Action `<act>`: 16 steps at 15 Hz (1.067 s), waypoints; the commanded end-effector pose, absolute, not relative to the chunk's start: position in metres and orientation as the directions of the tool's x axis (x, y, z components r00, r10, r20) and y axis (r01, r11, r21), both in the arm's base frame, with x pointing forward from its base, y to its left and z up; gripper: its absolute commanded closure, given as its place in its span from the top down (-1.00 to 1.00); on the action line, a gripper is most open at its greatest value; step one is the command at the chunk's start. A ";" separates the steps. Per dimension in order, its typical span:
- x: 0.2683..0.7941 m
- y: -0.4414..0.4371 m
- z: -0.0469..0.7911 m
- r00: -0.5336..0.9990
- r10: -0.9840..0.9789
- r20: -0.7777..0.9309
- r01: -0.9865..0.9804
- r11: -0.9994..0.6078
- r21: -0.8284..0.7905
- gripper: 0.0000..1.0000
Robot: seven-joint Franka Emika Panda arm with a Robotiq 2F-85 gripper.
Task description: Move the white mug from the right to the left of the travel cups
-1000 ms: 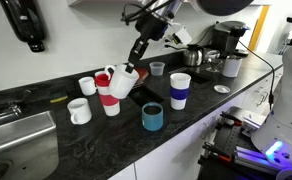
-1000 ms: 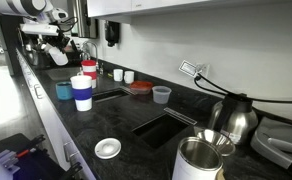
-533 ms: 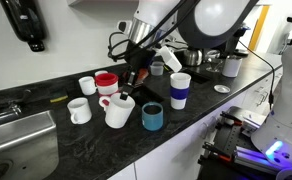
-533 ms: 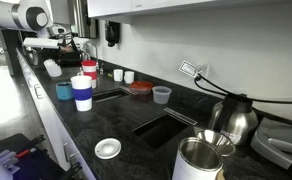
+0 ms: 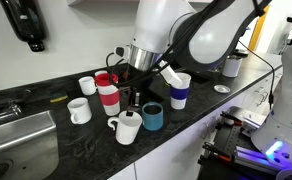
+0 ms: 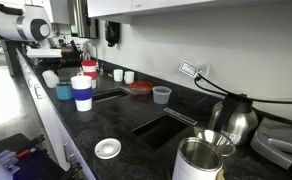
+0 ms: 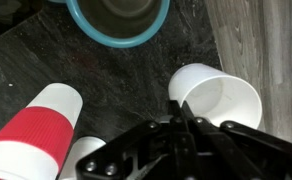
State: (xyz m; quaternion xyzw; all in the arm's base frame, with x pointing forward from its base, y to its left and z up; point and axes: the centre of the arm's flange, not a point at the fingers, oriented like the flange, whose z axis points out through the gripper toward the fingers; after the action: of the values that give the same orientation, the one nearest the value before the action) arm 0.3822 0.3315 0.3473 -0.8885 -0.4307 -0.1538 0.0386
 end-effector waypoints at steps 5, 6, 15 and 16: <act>0.404 0.340 0.327 0.422 0.872 0.248 0.852 -0.475 0.221 -0.45; 0.408 0.342 0.329 0.416 0.874 0.250 0.850 -0.472 0.236 -0.44; 0.455 0.335 0.409 0.513 0.759 0.402 0.746 -0.625 0.228 0.73; 0.452 0.337 0.390 0.494 0.786 0.373 0.765 -0.596 0.242 0.38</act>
State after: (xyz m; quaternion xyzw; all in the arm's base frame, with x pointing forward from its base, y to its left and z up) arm 0.4529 0.3367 0.3915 -0.8642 -0.4478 -0.2285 -0.0215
